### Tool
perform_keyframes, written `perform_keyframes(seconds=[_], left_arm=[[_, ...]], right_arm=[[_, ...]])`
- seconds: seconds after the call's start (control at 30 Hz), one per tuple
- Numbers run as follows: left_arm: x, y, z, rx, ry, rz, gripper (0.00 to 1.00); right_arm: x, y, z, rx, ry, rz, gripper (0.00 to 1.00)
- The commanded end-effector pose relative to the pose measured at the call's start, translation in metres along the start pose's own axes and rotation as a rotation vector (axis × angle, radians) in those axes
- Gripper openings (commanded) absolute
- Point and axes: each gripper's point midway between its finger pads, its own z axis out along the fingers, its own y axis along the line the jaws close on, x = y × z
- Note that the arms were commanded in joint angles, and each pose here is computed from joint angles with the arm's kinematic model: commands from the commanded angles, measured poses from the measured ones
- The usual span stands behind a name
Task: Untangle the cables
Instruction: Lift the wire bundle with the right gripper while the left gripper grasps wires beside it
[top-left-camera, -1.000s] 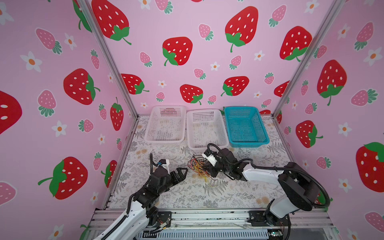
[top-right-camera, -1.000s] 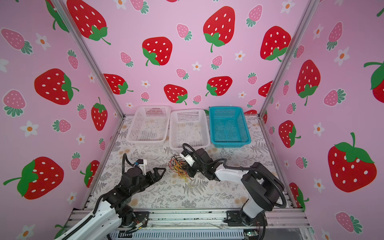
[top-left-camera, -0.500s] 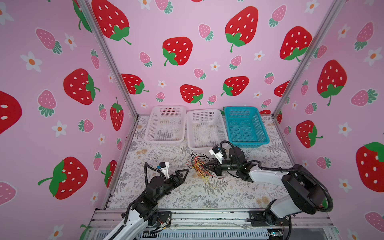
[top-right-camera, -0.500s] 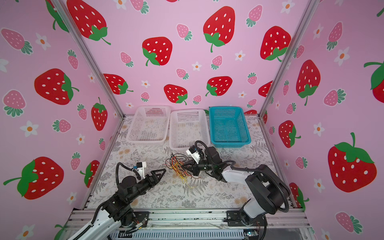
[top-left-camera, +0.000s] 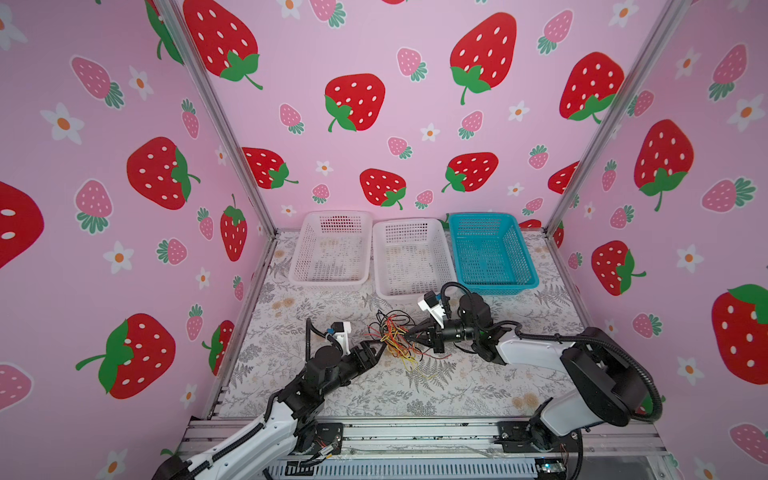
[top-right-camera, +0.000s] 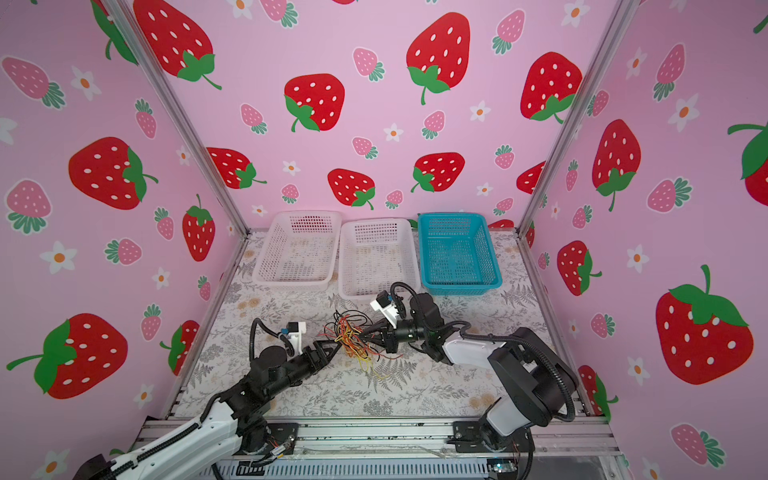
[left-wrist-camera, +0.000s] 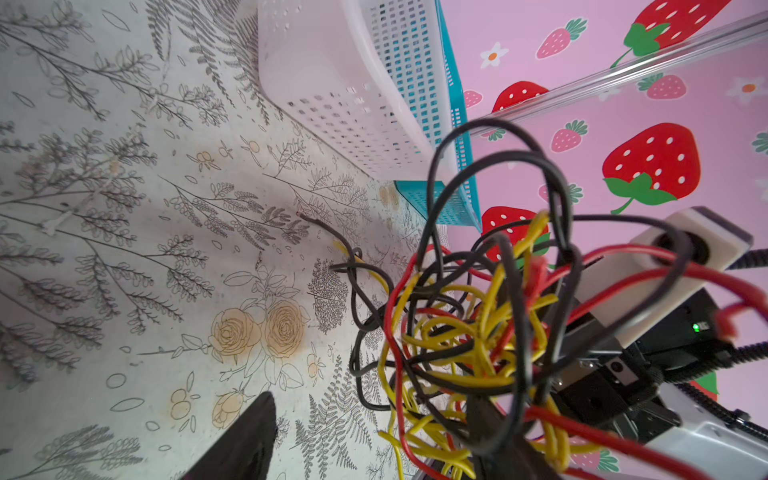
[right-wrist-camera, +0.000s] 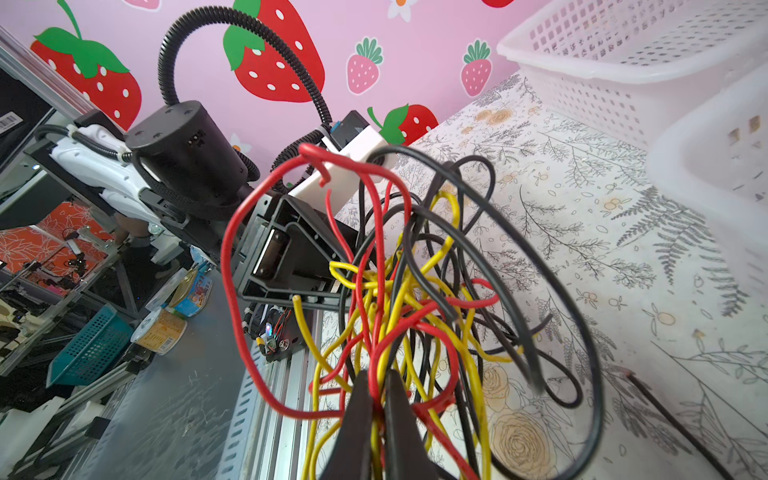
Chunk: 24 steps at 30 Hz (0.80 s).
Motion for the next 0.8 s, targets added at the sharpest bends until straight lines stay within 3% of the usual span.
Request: perform_keyframes(seconds=[0.0,0.3,0.77], left_arm=[[-0.014,-0.051,0.004,0.129,-0.037,0.057,0.71],[-0.013,-0.062,0.014,0.137,-0.045,0.089,0.58],[-0.021,-0.072,0.007,0.152,-0.083,0.120,0.22]], right_arm=[[-0.009,0.008,0.001,-0.051,-0.022,-0.029,0.00],[-0.006,0.010,0.003,-0.078,-0.009,0.004,0.00],[0.004,0.008,0.015,-0.121,0.043,0.065,0.00]])
